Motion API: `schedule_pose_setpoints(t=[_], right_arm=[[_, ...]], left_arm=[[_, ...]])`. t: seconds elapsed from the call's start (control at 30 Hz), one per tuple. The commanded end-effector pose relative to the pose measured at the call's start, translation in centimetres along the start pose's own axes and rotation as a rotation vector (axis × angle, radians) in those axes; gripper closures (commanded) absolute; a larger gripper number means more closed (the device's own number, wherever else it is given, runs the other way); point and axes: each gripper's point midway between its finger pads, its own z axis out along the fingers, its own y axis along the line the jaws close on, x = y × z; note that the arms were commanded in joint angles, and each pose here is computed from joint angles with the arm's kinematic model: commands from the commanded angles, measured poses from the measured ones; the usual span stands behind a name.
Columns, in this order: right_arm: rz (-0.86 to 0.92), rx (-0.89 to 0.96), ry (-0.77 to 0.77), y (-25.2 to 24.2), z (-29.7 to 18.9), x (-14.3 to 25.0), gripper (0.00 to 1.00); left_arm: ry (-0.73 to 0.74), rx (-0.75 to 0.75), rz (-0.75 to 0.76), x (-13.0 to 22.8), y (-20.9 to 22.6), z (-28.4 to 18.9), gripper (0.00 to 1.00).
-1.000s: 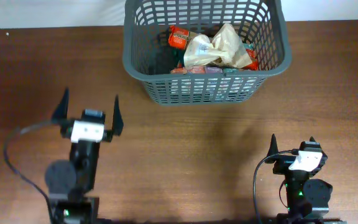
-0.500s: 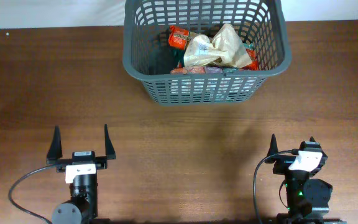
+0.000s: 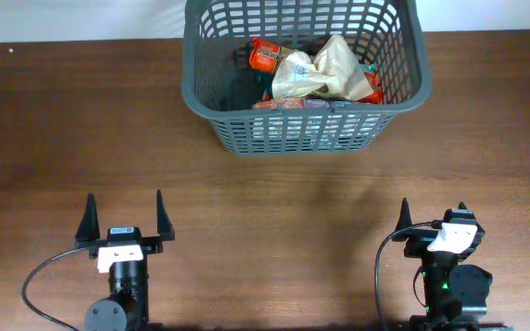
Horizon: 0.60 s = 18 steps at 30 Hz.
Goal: Pack container
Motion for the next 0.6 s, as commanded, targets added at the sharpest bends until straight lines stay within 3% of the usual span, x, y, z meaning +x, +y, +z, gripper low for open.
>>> schedule_pose_setpoints(t=[0.0, 0.17, 0.37, 0.57], right_arm=[[0.0, 0.013, -0.002, -0.2, 0.0, 0.2, 0.01], [0.0, 0.013, -0.002, -0.2, 0.0, 0.2, 0.01], [0.0, 0.013, -0.002, -0.2, 0.0, 0.2, 0.01], [0.0, 0.013, -0.002, -0.2, 0.0, 0.2, 0.01]], left_arm=[[0.015, 0.007, -0.011, 0.8, -0.2, -0.1, 0.01], [0.118, 0.02, -0.004, 3.3, -0.5, -0.2, 0.01], [0.349, 0.051, 0.009, 8.8, -1.2, -1.6, 0.01], [0.357, 0.053, 0.01, 9.0, -1.2, -1.6, 0.01]])
